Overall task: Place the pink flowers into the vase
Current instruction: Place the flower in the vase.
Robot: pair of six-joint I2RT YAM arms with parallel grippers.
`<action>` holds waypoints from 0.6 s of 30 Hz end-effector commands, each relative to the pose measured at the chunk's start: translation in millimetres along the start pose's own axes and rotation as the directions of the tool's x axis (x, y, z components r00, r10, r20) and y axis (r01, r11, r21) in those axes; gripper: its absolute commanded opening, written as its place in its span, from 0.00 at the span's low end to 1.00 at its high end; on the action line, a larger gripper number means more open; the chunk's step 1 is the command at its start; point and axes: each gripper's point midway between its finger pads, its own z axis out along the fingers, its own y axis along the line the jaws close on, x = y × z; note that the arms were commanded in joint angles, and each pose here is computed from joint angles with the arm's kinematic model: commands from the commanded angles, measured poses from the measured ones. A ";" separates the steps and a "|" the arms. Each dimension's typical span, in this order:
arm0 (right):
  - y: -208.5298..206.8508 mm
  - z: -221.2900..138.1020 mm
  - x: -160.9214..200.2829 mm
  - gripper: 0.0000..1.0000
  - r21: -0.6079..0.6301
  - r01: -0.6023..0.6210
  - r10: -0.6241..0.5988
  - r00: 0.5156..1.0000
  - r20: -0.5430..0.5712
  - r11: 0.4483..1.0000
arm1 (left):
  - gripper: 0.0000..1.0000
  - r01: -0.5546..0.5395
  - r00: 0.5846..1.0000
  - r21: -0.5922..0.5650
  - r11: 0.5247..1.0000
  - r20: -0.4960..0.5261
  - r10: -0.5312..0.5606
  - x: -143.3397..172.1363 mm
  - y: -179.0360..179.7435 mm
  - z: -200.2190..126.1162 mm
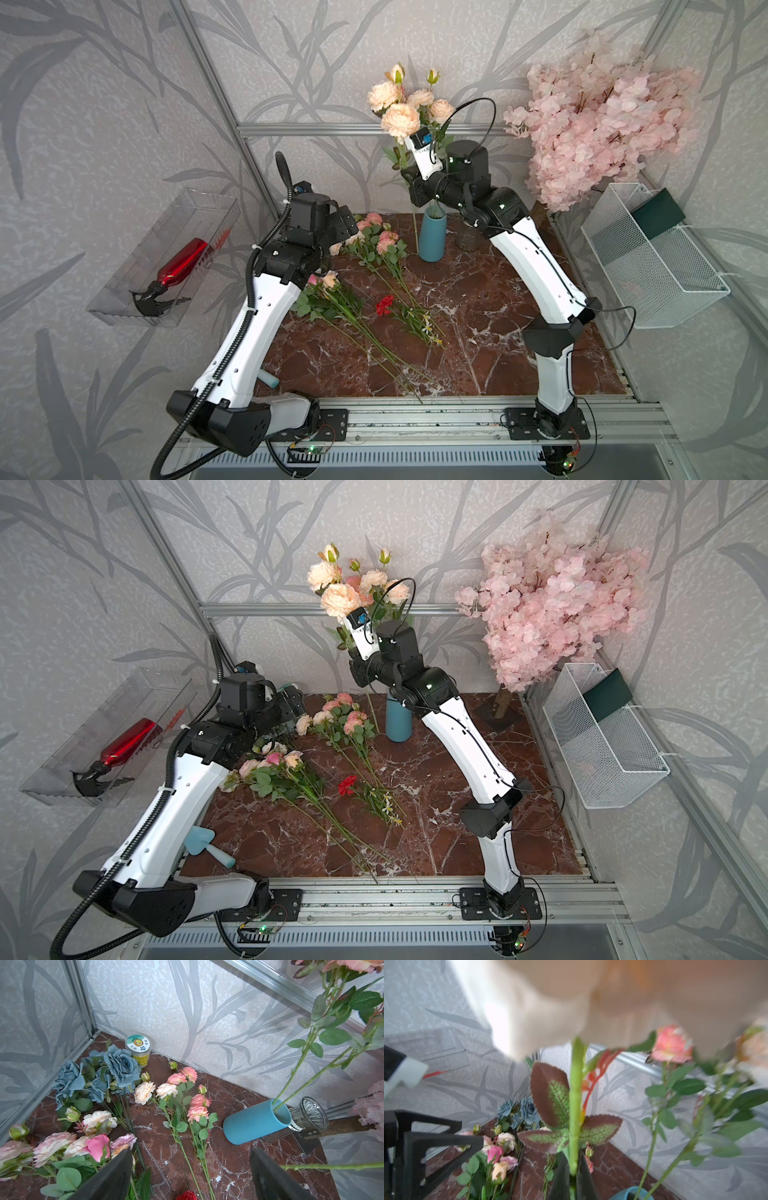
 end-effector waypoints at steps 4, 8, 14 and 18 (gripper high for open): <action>-38.5 -20.7 -53.9 0.00 0.237 0.095 -0.135 0.978 0.160 0.967 | 0.89 0.010 1.000 -0.060 0.998 -0.019 -0.011 11.9 14.1 11.5; -51.6 -17.8 -59.4 0.00 0.334 0.118 -0.193 0.961 0.200 0.935 | 0.89 0.010 1.000 -0.063 0.998 -0.029 -0.012 15.3 14.8 16.7; -72.3 -8.3 -50.6 0.00 0.390 0.104 -0.196 0.960 0.202 0.915 | 0.89 0.007 0.999 -0.067 0.998 -0.046 -0.010 19.6 14.0 24.3; -87.0 -0.7 -35.9 0.00 0.393 0.076 -0.161 0.969 0.190 0.917 | 0.89 0.003 0.999 -0.075 0.997 -0.049 -0.007 19.0 14.5 27.0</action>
